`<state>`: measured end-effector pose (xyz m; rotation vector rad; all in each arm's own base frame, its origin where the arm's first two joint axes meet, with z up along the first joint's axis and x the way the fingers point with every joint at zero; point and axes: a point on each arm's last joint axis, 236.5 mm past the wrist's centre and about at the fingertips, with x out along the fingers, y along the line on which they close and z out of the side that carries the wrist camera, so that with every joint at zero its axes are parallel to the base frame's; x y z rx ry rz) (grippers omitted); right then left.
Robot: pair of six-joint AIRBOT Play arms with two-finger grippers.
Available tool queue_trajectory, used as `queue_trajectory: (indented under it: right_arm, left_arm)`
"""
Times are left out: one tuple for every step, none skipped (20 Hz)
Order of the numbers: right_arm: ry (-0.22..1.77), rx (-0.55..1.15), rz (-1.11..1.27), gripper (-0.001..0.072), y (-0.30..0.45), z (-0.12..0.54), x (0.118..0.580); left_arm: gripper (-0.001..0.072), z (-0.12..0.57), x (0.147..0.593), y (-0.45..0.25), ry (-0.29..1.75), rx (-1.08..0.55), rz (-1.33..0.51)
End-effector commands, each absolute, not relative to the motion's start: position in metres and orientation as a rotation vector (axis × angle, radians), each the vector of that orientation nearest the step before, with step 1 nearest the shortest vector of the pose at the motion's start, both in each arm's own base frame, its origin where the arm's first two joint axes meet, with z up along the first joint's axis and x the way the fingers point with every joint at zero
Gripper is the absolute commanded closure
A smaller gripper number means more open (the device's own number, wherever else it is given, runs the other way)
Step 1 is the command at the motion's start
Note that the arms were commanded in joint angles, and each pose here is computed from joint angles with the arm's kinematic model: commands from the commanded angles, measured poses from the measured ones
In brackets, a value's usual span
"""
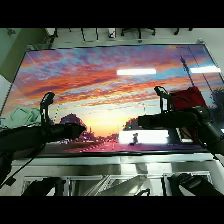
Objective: Fold the shirts.
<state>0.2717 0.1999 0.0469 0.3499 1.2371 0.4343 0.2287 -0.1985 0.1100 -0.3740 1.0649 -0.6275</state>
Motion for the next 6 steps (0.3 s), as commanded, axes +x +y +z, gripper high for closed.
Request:
queue_trajectory:
  right_arm:
    - [1.244, 0.328, 0.460, 0.0686, 0.2073, 0.0436, 0.2635]
    - [1.244, 0.328, 0.460, 0.0686, 0.2073, 0.0437, 0.2636]
    - [1.244, 0.327, 0.460, 0.0686, 0.2073, 0.0436, 0.2635]
    - [1.244, 0.327, 0.460, 0.0686, 0.2073, 0.0436, 0.2635]
    - [1.244, 0.328, 0.460, 0.0686, 0.2073, 0.0437, 0.2635]
    - [1.244, 0.328, 0.460, 0.0686, 0.2073, 0.0436, 0.2635]
  left_arm:
    - [0.0692, 0.1127, 0.2237, -0.2006, 1.043, -0.386, -0.632]
    - [0.0692, 0.1149, 0.2232, -0.2003, 1.034, -0.386, -0.634]
    - [0.0692, 0.1162, 0.2237, -0.2003, 1.028, -0.387, -0.634]
    - [0.0692, 0.1159, 0.2237, -0.2004, 1.029, -0.387, -0.634]
    - [0.0692, 0.1159, 0.2237, -0.2004, 1.029, -0.387, -0.634]
    - [0.0692, 0.1159, 0.2237, -0.2004, 1.029, -0.387, -0.634]
